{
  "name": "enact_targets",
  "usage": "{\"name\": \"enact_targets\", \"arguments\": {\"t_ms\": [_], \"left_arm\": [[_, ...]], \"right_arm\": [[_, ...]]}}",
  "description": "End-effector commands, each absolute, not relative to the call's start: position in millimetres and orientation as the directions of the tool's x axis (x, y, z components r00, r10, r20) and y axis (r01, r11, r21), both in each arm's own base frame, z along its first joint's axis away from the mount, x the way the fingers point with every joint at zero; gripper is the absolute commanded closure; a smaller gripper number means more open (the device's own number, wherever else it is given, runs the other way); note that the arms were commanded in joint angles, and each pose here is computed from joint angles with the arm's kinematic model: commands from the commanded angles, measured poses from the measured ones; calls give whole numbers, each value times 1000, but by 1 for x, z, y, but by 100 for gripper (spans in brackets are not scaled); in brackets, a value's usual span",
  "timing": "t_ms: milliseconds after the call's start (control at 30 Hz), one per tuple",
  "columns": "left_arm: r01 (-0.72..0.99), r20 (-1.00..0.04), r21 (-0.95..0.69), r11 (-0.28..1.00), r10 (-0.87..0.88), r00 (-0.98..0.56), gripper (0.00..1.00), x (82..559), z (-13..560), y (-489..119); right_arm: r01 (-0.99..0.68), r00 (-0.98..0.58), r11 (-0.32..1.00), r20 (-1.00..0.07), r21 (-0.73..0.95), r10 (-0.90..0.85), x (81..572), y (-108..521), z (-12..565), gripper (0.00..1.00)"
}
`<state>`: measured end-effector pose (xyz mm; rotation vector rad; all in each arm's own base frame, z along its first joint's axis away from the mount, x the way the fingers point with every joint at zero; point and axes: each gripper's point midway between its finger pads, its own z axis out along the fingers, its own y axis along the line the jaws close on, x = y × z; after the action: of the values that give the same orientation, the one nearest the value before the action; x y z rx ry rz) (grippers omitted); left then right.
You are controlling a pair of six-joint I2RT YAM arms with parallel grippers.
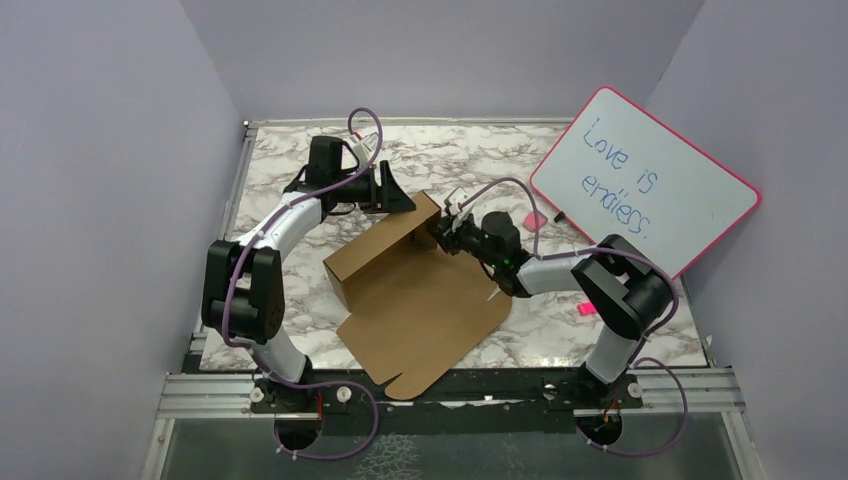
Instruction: Fold the paper box
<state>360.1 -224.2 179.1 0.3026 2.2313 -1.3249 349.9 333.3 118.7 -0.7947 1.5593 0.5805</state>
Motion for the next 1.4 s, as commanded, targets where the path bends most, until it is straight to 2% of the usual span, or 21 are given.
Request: {"name": "enact_targets", "arguments": {"t_ms": [0, 200, 567, 1367], "left_arm": [[421, -514, -752, 507, -52, -856, 37, 358, 165, -226], [422, -514, -752, 506, -50, -856, 37, 357, 165, -227], [431, -518, -751, 499, -40, -855, 36, 352, 168, -232], [480, -535, -749, 457, 10, -845, 39, 334, 179, -253]], "right_arm": [[-798, 127, 583, -988, -154, -86, 349, 349, 144, 66], [-785, 157, 595, -985, -169, -72, 361, 355, 142, 64], [-654, 151, 744, -987, -140, -53, 388, 335, 145, 80], [-308, 107, 943, -990, -124, -95, 424, 296, 148, 81]]}}
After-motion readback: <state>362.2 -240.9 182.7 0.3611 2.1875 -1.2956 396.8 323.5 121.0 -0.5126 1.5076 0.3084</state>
